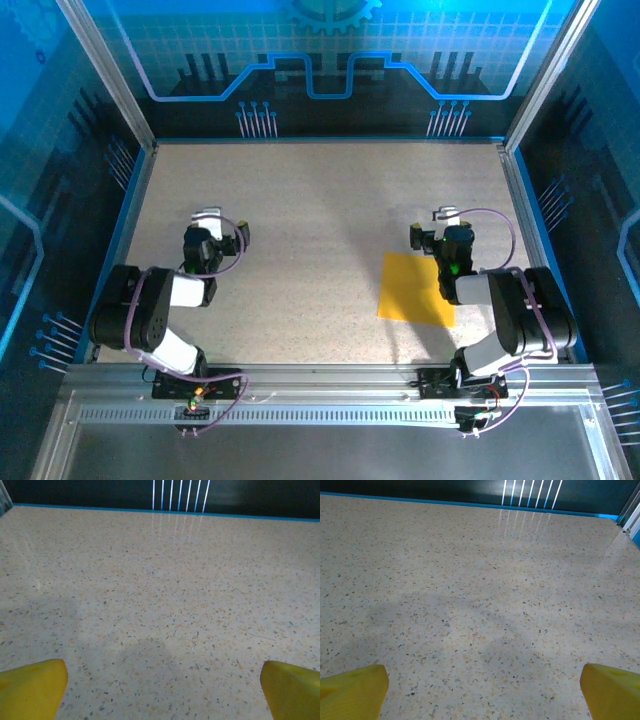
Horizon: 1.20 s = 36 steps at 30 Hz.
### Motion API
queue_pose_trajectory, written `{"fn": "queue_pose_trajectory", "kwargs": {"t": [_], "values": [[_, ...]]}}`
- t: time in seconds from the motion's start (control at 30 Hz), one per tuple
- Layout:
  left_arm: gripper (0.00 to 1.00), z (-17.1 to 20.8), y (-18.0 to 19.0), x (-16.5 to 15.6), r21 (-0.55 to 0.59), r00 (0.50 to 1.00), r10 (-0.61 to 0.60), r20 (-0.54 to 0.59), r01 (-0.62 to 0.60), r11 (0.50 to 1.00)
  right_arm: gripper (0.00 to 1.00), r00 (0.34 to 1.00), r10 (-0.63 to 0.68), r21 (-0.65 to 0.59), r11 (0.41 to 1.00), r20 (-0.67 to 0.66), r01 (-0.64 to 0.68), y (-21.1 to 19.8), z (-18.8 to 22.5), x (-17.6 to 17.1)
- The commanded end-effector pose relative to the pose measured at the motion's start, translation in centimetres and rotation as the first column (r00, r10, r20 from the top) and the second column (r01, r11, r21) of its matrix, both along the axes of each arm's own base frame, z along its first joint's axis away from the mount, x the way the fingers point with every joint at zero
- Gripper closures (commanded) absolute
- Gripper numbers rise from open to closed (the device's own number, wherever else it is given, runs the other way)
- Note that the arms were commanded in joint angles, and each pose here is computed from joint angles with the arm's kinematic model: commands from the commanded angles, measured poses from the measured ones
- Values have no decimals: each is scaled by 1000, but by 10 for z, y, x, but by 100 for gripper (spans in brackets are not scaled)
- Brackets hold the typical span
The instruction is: Fold a paper plane with a square sheet of paper (fold left side to right side)
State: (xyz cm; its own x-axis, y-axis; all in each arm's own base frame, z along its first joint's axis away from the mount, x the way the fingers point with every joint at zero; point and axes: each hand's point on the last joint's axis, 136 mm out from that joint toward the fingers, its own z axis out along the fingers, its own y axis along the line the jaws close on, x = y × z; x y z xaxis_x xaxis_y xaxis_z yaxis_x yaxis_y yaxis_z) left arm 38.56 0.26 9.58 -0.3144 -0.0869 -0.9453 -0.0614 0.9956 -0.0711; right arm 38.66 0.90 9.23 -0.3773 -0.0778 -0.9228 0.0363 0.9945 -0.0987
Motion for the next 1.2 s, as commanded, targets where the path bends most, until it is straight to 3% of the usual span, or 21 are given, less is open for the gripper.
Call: {"fn": "queue_pose_trajectory", "kwargs": {"t": [0.0,0.2,0.33,0.47,0.57,0.7,0.93,1.17], "values": [[0,39,6,-10,-23,997,30,73,-28,999,1,996,12,-32,999,85,-10,7,54,0],[0,77,8,-33,-315,985,142,-96,-166,935,1,996,50,147,988,-75,-39,28,95,-31],[0,98,-24,-51,-513,990,10,-137,-80,855,1,961,188,314,942,-202,-119,62,98,-63],[0,104,-57,-72,-631,975,-154,-160,19,775,1,902,253,445,892,-350,-78,81,76,-97],[0,86,-76,-92,-704,947,-238,-214,20,710,1,814,344,527,848,-468,-56,100,45,-123],[0,55,-109,-116,-768,908,-340,-244,33,640,1,706,400,549,835,-585,-19,115,7,-146],[0,32,-135,-130,-744,869,-394,-301,44,667,1,572,429,531,847,-699,14,132,-38,-148],[0,35,-129,-124,-715,882,-357,-307,33,698,1,533,434,521,853,-726,15,154,-60,-140]]}}
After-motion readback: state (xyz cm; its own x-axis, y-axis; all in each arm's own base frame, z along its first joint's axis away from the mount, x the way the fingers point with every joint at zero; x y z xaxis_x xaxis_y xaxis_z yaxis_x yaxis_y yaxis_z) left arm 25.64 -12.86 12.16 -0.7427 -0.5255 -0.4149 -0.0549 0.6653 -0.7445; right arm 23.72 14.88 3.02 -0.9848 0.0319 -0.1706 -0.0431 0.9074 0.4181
